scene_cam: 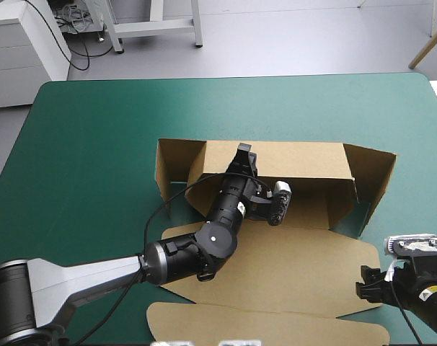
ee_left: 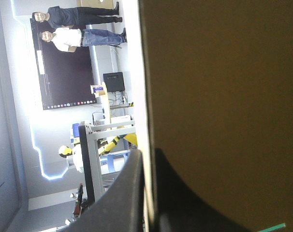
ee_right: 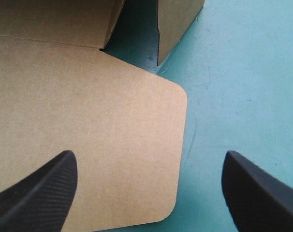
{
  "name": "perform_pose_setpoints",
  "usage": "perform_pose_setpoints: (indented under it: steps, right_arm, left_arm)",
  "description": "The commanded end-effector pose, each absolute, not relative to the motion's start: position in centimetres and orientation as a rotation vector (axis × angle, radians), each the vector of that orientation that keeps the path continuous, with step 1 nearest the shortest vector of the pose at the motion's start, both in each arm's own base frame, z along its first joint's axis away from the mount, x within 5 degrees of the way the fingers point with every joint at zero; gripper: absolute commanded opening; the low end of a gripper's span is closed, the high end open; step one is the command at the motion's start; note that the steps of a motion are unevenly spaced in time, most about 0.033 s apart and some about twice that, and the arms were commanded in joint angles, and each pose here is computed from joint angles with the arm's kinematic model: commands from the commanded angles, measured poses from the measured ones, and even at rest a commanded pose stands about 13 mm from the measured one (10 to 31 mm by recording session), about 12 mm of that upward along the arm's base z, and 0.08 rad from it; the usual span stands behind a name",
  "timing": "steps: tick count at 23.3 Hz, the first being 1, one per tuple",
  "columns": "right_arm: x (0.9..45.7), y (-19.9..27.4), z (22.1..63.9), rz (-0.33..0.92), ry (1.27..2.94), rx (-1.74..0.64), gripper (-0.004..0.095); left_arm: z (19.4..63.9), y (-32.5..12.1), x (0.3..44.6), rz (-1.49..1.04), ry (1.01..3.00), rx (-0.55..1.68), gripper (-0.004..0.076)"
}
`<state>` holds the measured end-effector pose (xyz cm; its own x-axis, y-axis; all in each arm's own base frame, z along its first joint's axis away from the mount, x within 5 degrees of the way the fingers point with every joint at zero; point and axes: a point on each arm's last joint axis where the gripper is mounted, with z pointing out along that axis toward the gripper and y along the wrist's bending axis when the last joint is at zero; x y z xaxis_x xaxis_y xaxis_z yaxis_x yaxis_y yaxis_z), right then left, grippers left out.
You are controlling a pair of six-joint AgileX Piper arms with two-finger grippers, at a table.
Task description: Fold the box
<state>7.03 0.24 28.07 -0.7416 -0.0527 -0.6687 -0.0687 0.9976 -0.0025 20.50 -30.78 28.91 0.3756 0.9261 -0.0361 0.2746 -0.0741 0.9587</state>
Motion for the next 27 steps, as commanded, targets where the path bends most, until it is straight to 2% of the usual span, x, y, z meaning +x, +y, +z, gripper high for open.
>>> perform_pose_setpoints:
  steps: [1, 4, 10, 13, 17, 23, 27]
  right_arm:
    - [7.4, 0.1, 29.0, 0.01, 2.346, -0.078, 0.0786]
    - [7.4, 0.2, 29.1, 0.021, 2.344, -0.075, 0.0777]
    - [7.6, 0.5, 29.3, 0.103, 2.314, 0.002, 0.0699]
    - [7.6, 0.5, 31.0, 0.125, 2.264, 0.058, 0.0634]
    - [8.2, 0.4, 33.7, 0.12, 2.233, 0.065, 0.063]
    - [13.9, -0.7, 40.8, 0.098, 2.199, 0.067, 0.0628]
    - [18.8, -1.5, 43.8, 0.096, 2.192, 0.066, 0.0624]
  left_arm:
    - [30.7, -30.7, 20.0, 0.752, 1.076, 1.537, -0.001]
    - [30.7, -30.7, 20.0, 0.754, 1.075, 1.535, -0.001]
    - [31.0, -30.5, 20.1, 0.748, 1.111, 1.469, -0.001]
    - [31.3, -30.3, 20.3, 0.797, 1.099, 1.445, -0.001]
    - [31.3, -30.3, 20.3, 0.794, 1.099, 1.445, -0.001]
    - [31.3, -30.3, 20.3, 0.752, 1.135, 1.408, -0.001]
    - [31.3, -30.3, 20.3, 0.706, 1.178, 1.36, -0.001]
